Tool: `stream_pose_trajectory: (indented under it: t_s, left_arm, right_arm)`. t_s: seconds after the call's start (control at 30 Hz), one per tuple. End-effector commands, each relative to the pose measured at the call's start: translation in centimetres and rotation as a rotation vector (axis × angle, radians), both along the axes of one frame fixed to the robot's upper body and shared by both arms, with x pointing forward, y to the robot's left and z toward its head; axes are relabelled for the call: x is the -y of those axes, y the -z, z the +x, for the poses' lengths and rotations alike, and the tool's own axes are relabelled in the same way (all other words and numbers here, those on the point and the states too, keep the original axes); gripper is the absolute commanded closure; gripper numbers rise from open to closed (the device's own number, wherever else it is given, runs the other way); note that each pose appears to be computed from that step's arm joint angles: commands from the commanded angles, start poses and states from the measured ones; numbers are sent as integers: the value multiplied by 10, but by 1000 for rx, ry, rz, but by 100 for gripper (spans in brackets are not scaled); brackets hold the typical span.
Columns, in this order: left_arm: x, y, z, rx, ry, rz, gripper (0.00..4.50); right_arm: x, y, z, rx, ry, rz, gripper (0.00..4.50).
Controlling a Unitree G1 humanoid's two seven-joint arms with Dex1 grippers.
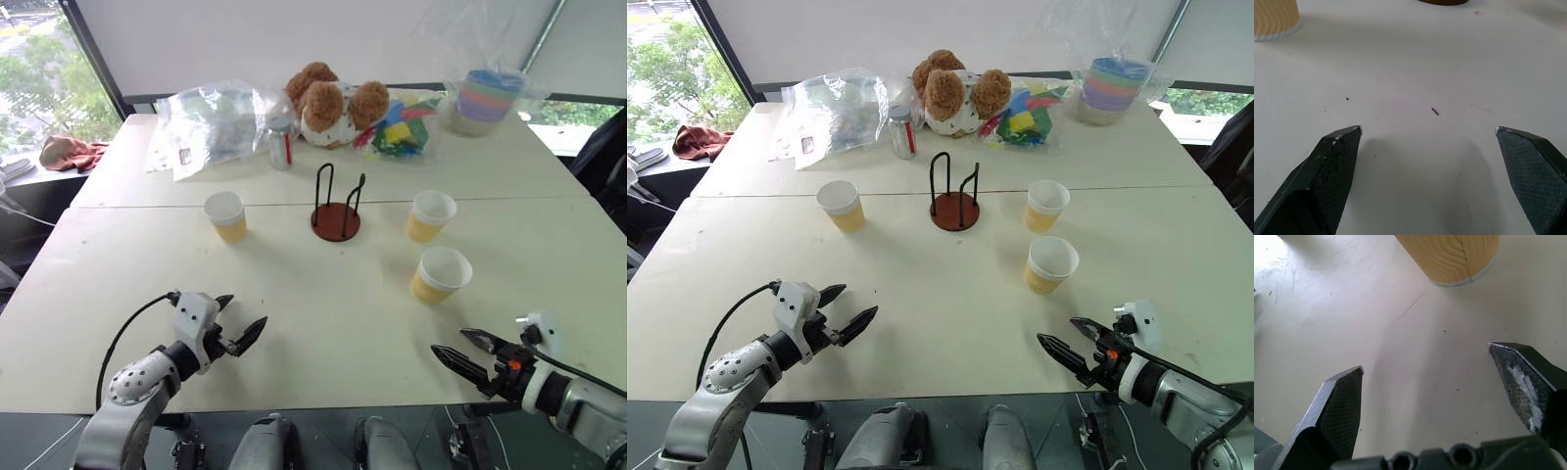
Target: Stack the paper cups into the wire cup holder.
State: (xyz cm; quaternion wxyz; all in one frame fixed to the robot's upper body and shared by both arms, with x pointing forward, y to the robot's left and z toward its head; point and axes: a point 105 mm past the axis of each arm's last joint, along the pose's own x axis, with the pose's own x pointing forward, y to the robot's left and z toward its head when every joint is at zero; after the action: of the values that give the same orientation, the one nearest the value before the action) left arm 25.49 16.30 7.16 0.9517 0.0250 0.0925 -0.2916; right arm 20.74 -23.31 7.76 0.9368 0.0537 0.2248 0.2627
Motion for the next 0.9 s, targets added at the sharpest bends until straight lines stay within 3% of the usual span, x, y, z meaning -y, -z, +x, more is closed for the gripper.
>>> stream_pose_trajectory:
  t_s: [0.03,0.53,0.67,0.8,0.9]
  left_arm:
    - [2,-11,1,45,19,3,0]
    - [0,-22,13,83,-1,-4,0]
    - [11,-28,23,77,83,91,0]
    - [23,-51,25,77,210,46,0]
    - [27,-79,40,68,359,63,0]
  right_arm:
    - [-3,-7,0,28,-27,-8,4]
    - [3,-14,2,47,2,-23,4]
    - [19,-18,-4,12,36,-58,4]
    - [53,-39,-18,-26,118,-102,4]
    - [81,-91,0,84,175,-129,4]
